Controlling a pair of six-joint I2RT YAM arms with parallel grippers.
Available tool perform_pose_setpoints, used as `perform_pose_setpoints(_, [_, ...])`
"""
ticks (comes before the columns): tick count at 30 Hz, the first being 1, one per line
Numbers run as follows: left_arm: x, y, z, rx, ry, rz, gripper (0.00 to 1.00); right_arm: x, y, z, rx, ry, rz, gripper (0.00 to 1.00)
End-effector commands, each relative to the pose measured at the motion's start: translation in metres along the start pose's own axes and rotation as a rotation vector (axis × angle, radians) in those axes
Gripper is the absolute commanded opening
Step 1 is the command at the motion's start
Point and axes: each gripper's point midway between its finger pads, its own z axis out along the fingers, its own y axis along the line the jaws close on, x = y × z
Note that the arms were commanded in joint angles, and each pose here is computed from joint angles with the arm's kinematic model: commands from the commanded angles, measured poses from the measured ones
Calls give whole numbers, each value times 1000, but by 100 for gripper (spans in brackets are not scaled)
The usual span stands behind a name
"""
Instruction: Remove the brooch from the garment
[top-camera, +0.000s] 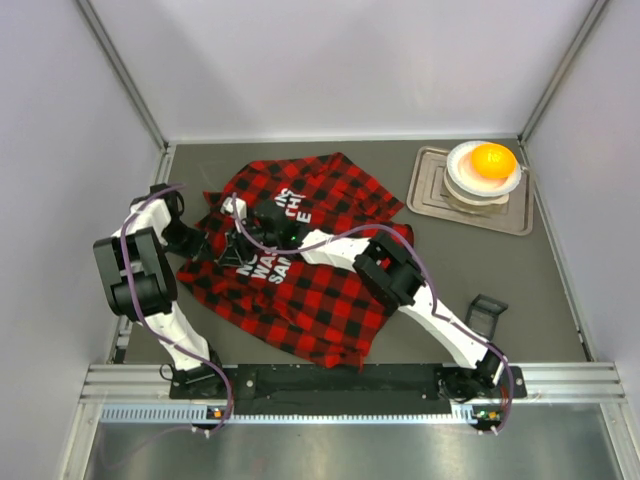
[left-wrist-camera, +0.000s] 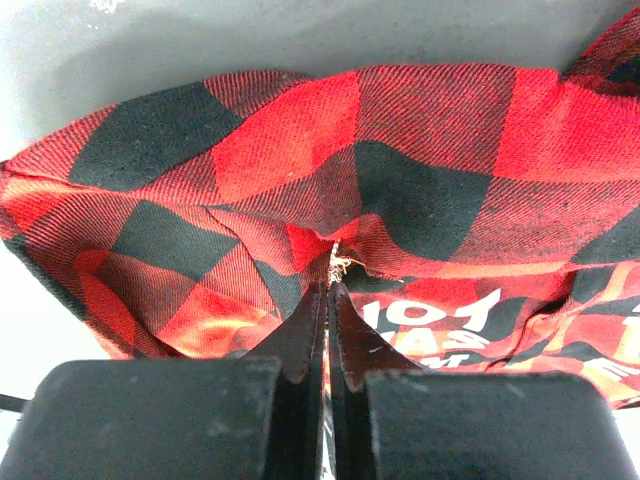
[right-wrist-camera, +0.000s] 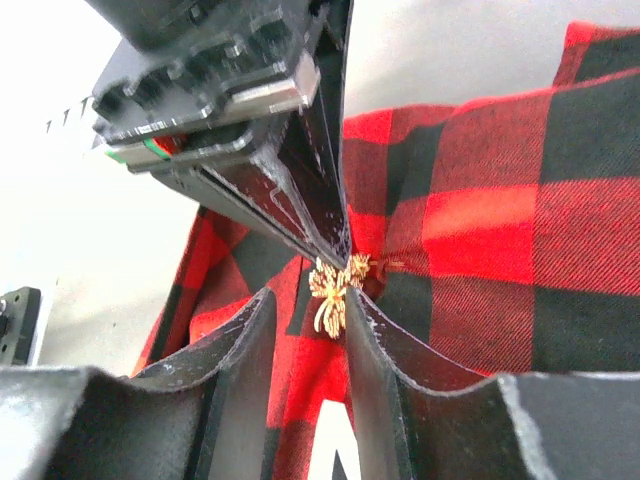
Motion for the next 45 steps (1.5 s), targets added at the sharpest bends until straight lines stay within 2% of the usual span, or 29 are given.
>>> perform_pose_setpoints(1, [1,-4,-4,-5,14,-6,0,-71,37,-4,-41,-99,-122,34])
perform_pose_setpoints(10, [2,-8,-10,9,15,-6,0,-49,34,8,-53,-63,-103,31])
perform_pose_setpoints(29, [5,-6,-15,18,23,-3,0,-18,3,10,80,-6,-106,35])
perform_pose_setpoints(34, [6,-6,-15,19,23,-4,0,-13,9,12,53,4,-105,33])
perform_pose_setpoints(45, [6,-9,-19,32,25,-5,0,5,10,17,62,31,-101,34])
